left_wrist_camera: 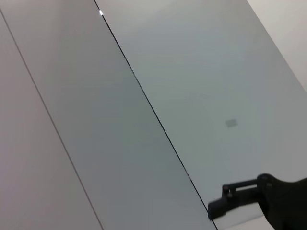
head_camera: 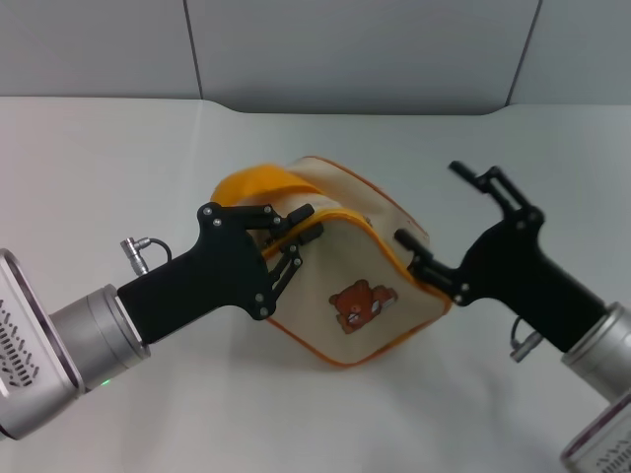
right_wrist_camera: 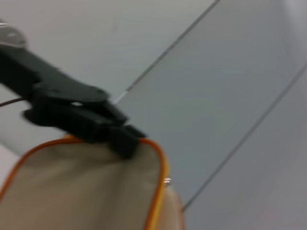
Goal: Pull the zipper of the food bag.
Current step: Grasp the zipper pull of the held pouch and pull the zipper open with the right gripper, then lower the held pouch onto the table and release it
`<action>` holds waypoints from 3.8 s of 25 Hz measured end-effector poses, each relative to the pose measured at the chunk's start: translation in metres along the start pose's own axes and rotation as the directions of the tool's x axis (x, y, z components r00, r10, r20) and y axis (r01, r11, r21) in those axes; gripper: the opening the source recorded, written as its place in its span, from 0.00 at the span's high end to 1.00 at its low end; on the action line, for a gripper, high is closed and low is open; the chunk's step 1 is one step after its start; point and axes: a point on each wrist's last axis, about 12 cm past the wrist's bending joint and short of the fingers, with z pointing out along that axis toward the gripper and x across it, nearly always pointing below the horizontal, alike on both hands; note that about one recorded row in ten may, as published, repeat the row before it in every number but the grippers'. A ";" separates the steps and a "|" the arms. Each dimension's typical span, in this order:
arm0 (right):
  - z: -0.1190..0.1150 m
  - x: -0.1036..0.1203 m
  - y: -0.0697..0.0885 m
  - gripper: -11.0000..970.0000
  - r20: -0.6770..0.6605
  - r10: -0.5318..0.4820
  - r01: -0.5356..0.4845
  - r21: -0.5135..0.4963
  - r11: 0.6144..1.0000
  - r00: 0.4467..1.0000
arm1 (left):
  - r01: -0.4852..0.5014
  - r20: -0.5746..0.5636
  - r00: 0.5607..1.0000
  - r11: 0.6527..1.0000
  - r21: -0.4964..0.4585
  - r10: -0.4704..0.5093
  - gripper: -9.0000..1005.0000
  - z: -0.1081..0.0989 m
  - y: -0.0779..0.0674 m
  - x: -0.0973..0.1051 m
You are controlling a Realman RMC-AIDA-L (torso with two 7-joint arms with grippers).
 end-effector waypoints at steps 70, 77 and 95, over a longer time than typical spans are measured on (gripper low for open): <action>-0.050 0.013 0.040 0.99 -0.290 0.044 -0.052 -0.021 0.998 0.956 | 0.011 0.002 1.000 1.000 -0.021 -0.011 0.90 0.008 0.001 0.000; -0.055 -0.006 0.028 0.94 -0.134 0.153 -0.137 0.120 0.983 0.979 | 0.188 -0.002 0.982 0.973 -0.132 -0.190 0.90 0.005 -0.022 0.003; -0.037 0.005 -0.056 0.40 -0.188 0.713 -0.719 -0.381 0.581 0.676 | 0.405 -0.016 0.912 0.907 -0.119 -0.409 0.81 -0.025 -0.048 0.003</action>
